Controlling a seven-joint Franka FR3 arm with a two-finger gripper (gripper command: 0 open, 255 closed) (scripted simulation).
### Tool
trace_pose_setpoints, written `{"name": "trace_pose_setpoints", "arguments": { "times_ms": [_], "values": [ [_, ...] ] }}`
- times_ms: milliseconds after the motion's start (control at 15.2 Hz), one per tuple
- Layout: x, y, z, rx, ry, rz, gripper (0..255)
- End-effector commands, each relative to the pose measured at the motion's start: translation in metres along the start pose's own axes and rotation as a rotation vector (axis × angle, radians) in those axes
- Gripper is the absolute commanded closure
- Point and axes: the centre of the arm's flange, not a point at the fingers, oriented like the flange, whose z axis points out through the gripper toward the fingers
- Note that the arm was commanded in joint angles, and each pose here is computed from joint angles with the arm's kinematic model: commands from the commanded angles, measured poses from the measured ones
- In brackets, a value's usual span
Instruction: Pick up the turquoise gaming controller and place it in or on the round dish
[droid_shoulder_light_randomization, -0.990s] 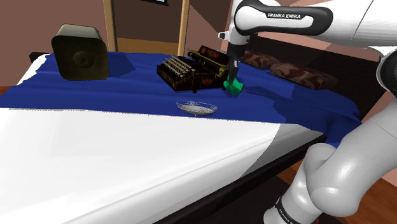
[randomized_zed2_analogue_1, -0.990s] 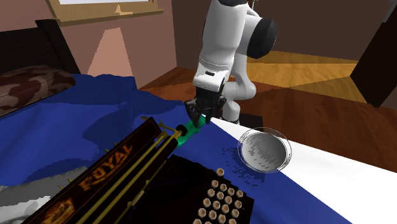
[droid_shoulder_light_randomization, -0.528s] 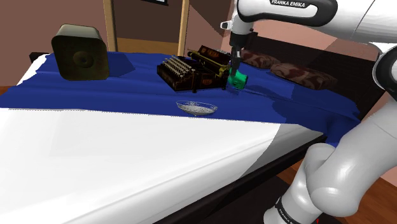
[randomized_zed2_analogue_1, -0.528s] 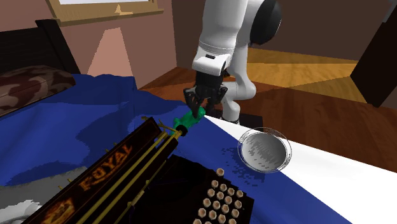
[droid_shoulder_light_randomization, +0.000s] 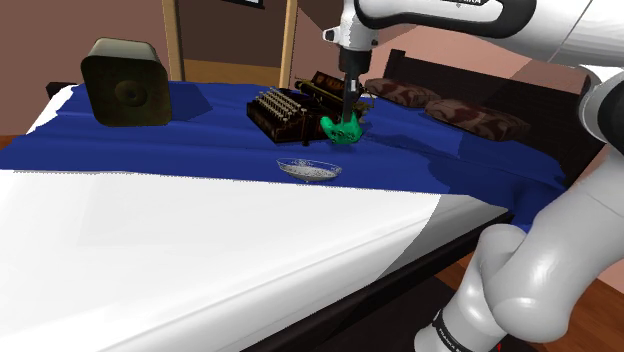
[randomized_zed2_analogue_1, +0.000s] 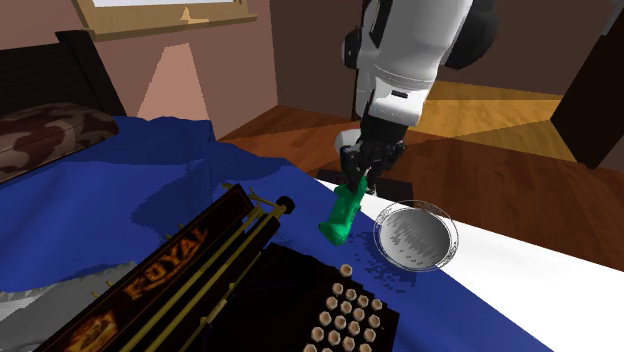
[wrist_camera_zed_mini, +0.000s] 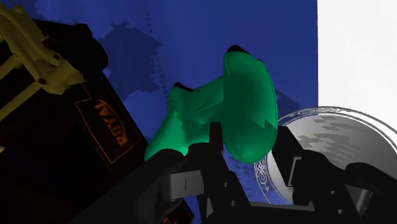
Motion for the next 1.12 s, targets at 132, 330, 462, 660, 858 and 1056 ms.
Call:
{"name": "trace_pose_setpoints", "arguments": {
  "times_ms": [132,330,462,660,858,1056],
  "values": [
    [0.037,-0.038,-0.009,0.0,0.0,0.001,255],
    [0.064,-0.066,-0.015,0.0,0.0,0.001,255],
    [0.082,-0.085,-0.018,0.0,0.0,0.001,255],
    [0.11,-0.114,-0.024,0.0,0.0,0.001,255],
    [0.127,-0.132,-0.022,0.0,0.0,0.001,255],
    [0.129,-0.134,-0.006,0.0,0.0,0.001,255]
  ]
}}
